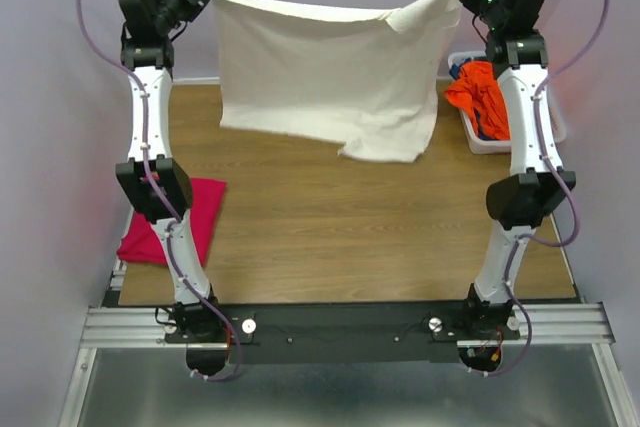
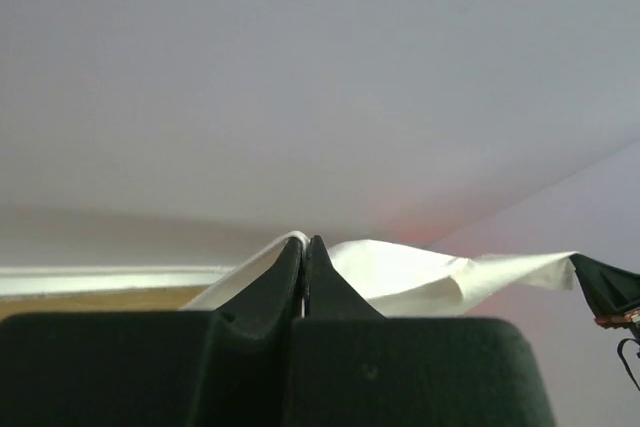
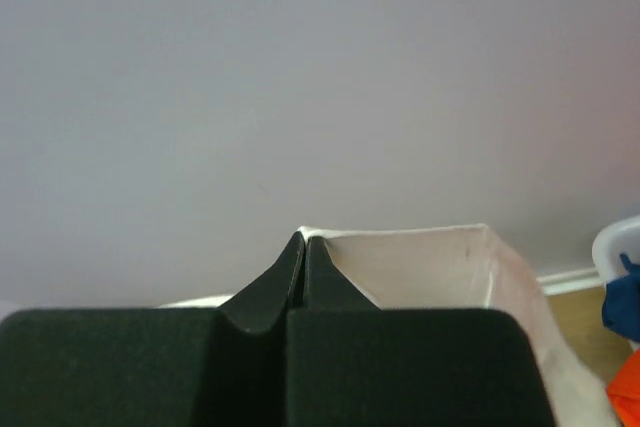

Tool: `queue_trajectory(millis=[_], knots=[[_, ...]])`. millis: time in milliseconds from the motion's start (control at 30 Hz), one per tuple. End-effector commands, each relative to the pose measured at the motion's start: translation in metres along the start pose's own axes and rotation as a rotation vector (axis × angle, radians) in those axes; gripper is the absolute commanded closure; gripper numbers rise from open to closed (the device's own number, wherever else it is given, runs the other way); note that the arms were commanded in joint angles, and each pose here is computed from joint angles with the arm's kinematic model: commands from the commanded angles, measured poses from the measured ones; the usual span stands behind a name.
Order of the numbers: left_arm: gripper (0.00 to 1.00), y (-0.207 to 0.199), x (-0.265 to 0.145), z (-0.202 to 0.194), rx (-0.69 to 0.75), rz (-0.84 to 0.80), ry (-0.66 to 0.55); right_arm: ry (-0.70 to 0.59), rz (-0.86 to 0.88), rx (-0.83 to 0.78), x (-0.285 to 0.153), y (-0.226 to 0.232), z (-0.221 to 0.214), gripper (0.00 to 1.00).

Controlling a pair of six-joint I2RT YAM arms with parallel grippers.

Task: Fold and stack the t-shirts
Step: Flatten the tshirt out

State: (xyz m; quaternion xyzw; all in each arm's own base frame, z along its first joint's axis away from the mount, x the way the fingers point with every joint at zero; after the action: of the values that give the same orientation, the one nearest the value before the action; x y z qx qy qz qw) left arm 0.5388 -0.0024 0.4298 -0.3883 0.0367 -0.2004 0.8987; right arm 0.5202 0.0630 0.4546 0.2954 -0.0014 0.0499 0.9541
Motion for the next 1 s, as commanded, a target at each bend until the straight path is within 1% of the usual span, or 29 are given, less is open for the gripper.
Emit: queue_trajectory(millis=[0,33,133,200,267,300,333,367,400,433,467,500,533,567,600,633,667,700,733,767,833,867,900,933,967], knots=[[1.00,-0.057,-0.052,0.059,0.113,-0.168,-0.126,-0.317,0.190,-0.015,-0.070,0.060,0.094,1.00],[1.00,-0.053,-0.056,0.063,0.121,-0.162,-0.134,-0.325,0.191,-0.019,-0.075,0.061,0.097,1.00],[1.00,-0.043,-0.062,0.060,0.117,-0.142,-0.110,-0.279,0.165,-0.029,-0.082,0.053,0.084,1.00],[1.00,-0.031,-0.066,0.048,0.101,-0.104,-0.078,-0.244,0.145,-0.029,-0.086,0.046,0.073,1.00],[1.00,-0.021,-0.071,0.036,0.094,-0.069,-0.069,-0.236,0.151,-0.029,-0.101,0.045,0.070,1.00],[1.00,-0.011,-0.079,0.021,0.083,-0.047,-0.058,-0.164,0.114,-0.024,-0.096,0.028,0.043,0.99],[1.00,-0.005,-0.082,0.012,0.072,-0.033,-0.046,-0.140,0.100,-0.019,-0.097,0.022,0.034,1.00],[1.00,0.001,-0.085,0.005,0.063,-0.015,-0.038,-0.129,0.097,-0.016,-0.108,0.020,0.031,0.99],[1.00,0.014,-0.092,-0.013,0.045,0.023,-0.009,-0.053,0.051,-0.010,-0.107,0.001,0.002,1.00],[1.00,0.021,-0.097,-0.022,0.032,0.048,-0.001,-0.022,0.034,0.003,-0.113,-0.006,-0.012,1.00],[1.00,0.036,-0.107,-0.044,-0.001,0.088,0.025,-0.014,0.034,0.013,-0.128,-0.007,-0.015,1.00],[1.00,0.042,-0.114,-0.055,-0.014,0.109,0.034,0.063,-0.023,0.035,-0.135,-0.029,-0.047,1.00],[1.00,0.049,-0.121,-0.066,-0.031,0.136,0.042,0.091,-0.040,0.042,-0.144,-0.036,-0.060,1.00],[1.00,0.056,-0.128,-0.075,-0.040,0.171,0.039,0.109,-0.059,0.051,-0.153,-0.043,-0.069,1.00],[1.00,0.065,-0.142,-0.095,-0.062,0.212,0.061,0.101,-0.062,0.064,-0.172,-0.043,-0.070,1.00],[1.00,0.069,-0.149,-0.105,-0.071,0.236,0.069,0.160,-0.115,0.087,-0.184,-0.062,-0.098,0.99],[1.00,0.075,-0.164,-0.123,-0.093,0.285,0.080,0.181,-0.129,0.099,-0.197,-0.068,-0.110,1.00],[1.00,0.079,-0.172,-0.132,-0.104,0.313,0.082,0.170,-0.117,0.134,-0.214,-0.065,-0.110,1.00],[1.00,0.082,-0.180,-0.140,-0.116,0.338,0.080,0.185,-0.127,0.150,-0.225,-0.069,-0.117,0.99],[1.00,0.088,-0.195,-0.155,-0.132,0.397,0.078,0.264,-0.191,0.169,-0.240,-0.087,-0.144,1.00],[1.00,0.095,-0.209,-0.169,-0.144,0.467,0.078,0.299,-0.218,0.199,-0.264,-0.092,-0.156,0.99],[1.00,0.100,-0.216,-0.175,-0.149,0.512,0.064,0.346,-0.251,0.210,-0.275,-0.099,-0.168,1.00],[1.00,0.105,-0.230,-0.192,-0.170,0.554,0.077,0.382,-0.266,0.227,-0.290,-0.107,-0.183,1.00],[1.00,0.109,-0.238,-0.199,-0.178,0.586,0.077,0.425,-0.301,0.238,-0.296,-0.115,-0.196,1.00],[1.00,0.116,-0.251,-0.213,-0.191,0.646,0.071,0.440,-0.303,0.247,-0.309,-0.116,-0.201,1.00]])
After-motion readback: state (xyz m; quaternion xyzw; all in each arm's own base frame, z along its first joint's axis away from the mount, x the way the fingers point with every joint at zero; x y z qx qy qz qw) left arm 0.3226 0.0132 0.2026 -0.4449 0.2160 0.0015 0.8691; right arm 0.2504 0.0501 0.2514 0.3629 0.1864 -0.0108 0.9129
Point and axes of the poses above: each gripper's point midway between its finger pads, its own x axis out along the fingers, its own y axis along the line the jaws close on, z = x × y, the point moved 9 cm from there along -x, back along the fingers, and after that the axes turned 1 degree about x, right-handed, at the moved point
